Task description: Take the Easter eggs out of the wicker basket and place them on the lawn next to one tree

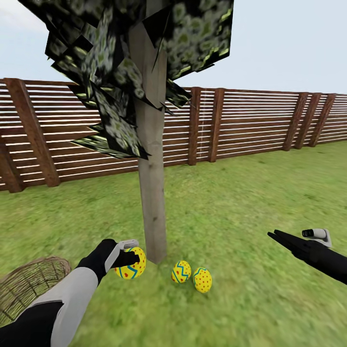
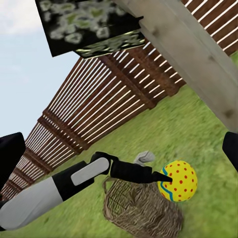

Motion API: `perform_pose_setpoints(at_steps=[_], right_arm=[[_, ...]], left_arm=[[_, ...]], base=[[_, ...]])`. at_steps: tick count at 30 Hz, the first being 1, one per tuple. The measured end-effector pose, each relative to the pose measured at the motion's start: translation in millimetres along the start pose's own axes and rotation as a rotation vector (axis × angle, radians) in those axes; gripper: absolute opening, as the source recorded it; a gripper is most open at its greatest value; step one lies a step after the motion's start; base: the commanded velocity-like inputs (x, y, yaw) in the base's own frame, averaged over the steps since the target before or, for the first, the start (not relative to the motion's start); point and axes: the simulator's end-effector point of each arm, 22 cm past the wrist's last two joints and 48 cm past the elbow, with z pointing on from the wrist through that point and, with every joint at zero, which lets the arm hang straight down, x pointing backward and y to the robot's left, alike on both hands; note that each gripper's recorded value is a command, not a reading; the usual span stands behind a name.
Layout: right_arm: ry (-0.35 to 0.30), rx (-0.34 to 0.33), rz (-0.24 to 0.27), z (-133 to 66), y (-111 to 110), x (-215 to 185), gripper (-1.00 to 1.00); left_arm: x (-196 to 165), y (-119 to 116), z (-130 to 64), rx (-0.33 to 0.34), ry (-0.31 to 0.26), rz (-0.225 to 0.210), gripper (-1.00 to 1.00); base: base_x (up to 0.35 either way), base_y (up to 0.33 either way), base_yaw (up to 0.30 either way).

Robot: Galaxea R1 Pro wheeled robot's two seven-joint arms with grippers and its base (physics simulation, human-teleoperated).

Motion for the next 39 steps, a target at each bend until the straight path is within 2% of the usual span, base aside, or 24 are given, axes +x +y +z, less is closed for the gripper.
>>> perform_pose_setpoints(at_steps=[14, 21, 39], right_arm=[[-0.004, -0.002, -0.001, -8.3, -16, 22, 1.0], [-0.007, -0.004, -0.002, -13.2, -24, 33, 1.0], [-0.012, -0.01, -0.01, -25.8, -42, 64, 1.0]], left_arm=[[17, 5, 22.5, 0.0, -0.003, 0.0, -1.0], [18, 7, 34.8, -0.005, -0.041, 0.003, -1.0], [39, 11, 61.1, 0.0, -0.057, 0.003, -1.0]], base=[[0.0, 0.0, 0.002], [0.0, 0.0, -0.016], [0.0, 0.0, -0.222]])
